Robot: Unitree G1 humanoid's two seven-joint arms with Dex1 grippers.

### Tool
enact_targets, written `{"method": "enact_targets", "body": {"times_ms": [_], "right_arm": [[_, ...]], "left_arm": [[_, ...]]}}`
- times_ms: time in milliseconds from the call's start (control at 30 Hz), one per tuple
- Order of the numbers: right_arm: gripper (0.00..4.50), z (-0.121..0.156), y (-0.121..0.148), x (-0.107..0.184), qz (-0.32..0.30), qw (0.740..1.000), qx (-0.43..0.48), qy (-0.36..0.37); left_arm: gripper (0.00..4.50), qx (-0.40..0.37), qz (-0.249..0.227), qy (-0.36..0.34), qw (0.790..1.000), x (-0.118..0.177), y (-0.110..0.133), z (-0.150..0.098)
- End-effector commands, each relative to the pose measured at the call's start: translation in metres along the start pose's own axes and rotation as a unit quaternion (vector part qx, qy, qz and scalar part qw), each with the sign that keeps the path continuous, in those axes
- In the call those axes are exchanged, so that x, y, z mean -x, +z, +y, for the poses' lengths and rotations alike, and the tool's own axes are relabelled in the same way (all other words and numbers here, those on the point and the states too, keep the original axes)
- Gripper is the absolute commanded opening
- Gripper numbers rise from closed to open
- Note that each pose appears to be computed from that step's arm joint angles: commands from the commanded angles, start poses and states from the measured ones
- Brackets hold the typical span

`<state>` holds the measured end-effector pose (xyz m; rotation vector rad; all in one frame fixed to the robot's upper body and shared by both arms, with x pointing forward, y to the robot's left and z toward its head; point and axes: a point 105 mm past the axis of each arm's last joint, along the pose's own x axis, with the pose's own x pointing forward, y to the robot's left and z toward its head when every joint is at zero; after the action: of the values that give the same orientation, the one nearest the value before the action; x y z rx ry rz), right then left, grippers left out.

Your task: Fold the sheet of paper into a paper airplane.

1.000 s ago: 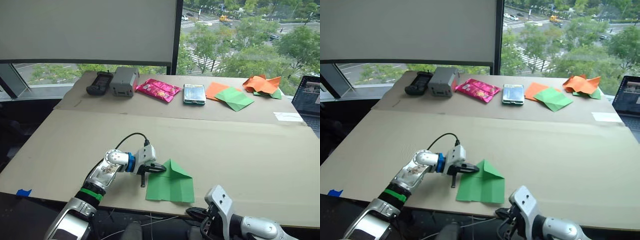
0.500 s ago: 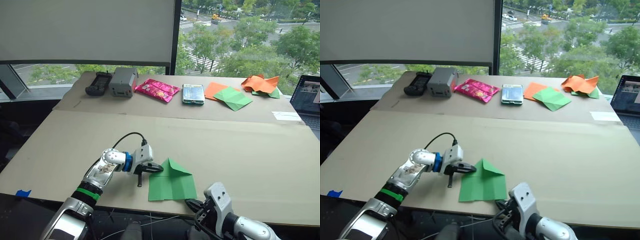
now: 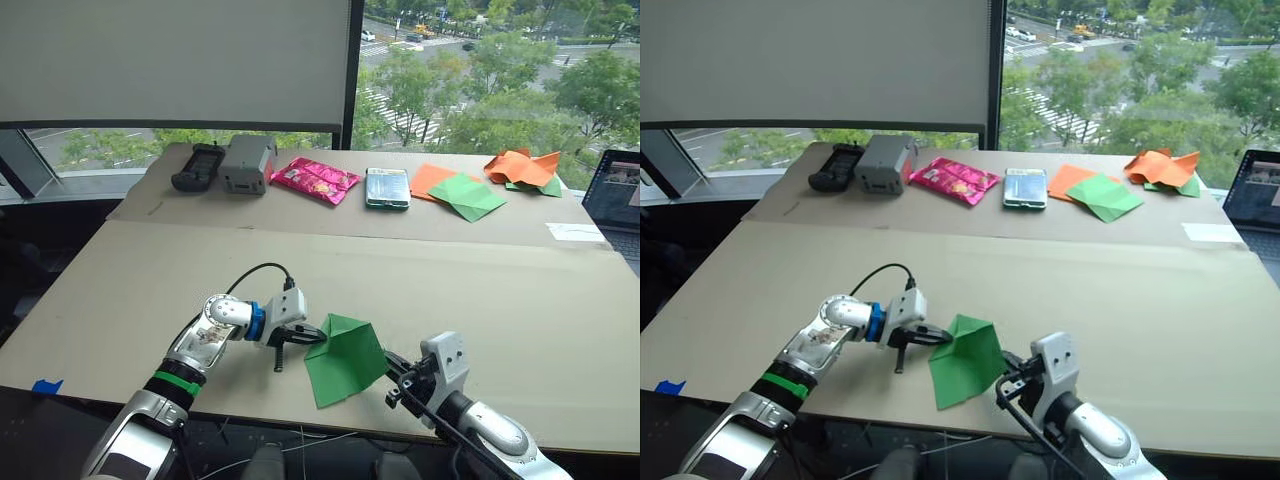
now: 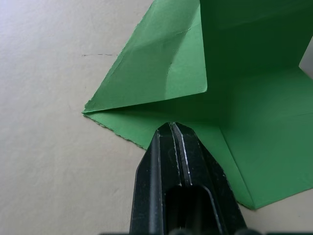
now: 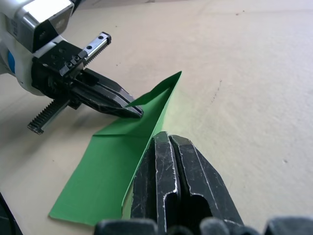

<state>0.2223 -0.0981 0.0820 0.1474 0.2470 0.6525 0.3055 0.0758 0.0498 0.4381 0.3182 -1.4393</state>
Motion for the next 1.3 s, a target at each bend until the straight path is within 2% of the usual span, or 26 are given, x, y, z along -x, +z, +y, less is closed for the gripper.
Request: {"method": "enact_targets", "body": {"times_ms": [33, 167, 467, 767, 933, 1133, 1300], "right_arm": [[0.00, 0.008, 0.005, -0.010, -0.010, 0.999, 0.008, 0.037], [0.00, 0.014, 0.006, -0.028, -0.008, 0.998, 0.019, 0.059], [0.00, 0.013, -0.005, -0.042, 0.013, 0.997, 0.028, 0.072], [0.00, 0.009, -0.010, -0.044, 0.021, 0.997, 0.031, 0.067], [0.00, 0.002, -0.007, -0.042, 0.015, 0.998, 0.031, 0.051], [0.00, -0.014, 0.002, -0.032, 0.004, 0.999, 0.034, 0.025], [0.00, -0.009, 0.006, -0.028, 0.006, 0.998, 0.046, 0.035]], "left_arm": [[0.02, 0.030, 0.058, 0.000, 0.998, 0.002, -0.031, -0.004], [0.02, 0.026, 0.058, -0.004, 0.998, 0.003, -0.029, -0.004], [0.02, 0.005, 0.045, -0.037, 0.998, -0.011, -0.016, -0.012], [0.02, -0.007, 0.029, -0.054, 0.998, -0.022, -0.005, -0.015], [0.02, -0.018, 0.027, -0.059, 0.998, -0.020, 0.002, -0.013], [0.02, -0.028, 0.024, -0.083, 0.996, -0.034, 0.006, -0.020], [0.02, -0.016, 0.015, -0.084, 0.996, -0.044, 0.007, -0.021]]}}
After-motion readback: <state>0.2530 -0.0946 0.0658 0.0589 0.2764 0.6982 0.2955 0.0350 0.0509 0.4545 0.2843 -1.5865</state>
